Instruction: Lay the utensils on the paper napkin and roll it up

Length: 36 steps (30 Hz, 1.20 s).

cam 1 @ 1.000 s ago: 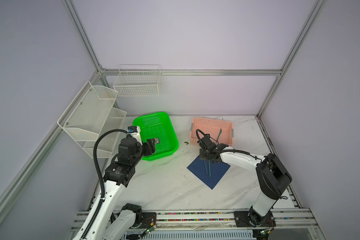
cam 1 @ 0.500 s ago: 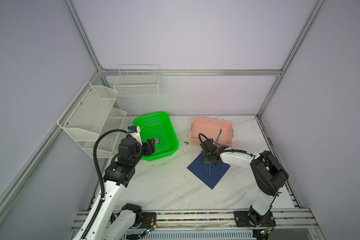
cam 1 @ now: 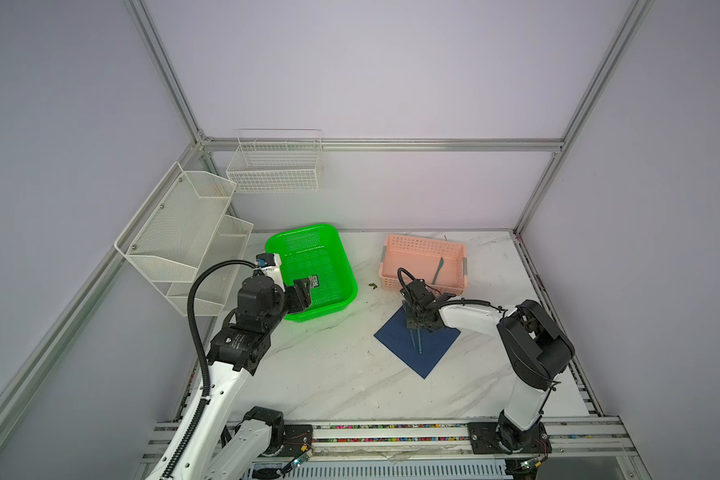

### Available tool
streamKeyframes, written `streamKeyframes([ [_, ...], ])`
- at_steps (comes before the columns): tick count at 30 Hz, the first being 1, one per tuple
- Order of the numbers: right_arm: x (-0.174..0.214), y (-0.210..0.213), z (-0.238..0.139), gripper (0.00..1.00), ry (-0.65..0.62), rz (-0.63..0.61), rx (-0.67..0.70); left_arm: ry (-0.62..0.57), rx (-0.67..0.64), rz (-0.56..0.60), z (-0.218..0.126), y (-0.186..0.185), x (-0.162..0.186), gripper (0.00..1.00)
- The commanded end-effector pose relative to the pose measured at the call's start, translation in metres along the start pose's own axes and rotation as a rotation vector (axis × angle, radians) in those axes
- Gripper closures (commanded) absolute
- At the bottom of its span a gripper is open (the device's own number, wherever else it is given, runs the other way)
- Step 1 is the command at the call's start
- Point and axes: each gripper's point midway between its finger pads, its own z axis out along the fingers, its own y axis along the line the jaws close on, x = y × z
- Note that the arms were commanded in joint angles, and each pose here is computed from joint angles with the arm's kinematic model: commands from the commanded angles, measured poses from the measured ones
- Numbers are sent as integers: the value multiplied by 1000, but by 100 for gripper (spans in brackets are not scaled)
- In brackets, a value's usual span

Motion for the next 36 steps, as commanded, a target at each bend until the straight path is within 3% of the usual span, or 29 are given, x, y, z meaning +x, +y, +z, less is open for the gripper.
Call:
streamKeyframes([
  [1, 6, -2, 5, 84, 18, 10, 9, -16, 1, 8, 1, 1, 2, 30],
  [15, -17, 5, 5, 89, -26, -7, 24, -26, -1, 10, -1, 2, 1, 30],
  [36, -27, 6, 12, 87, -31, -41, 59, -21, -9, 14, 0, 2, 0, 30],
])
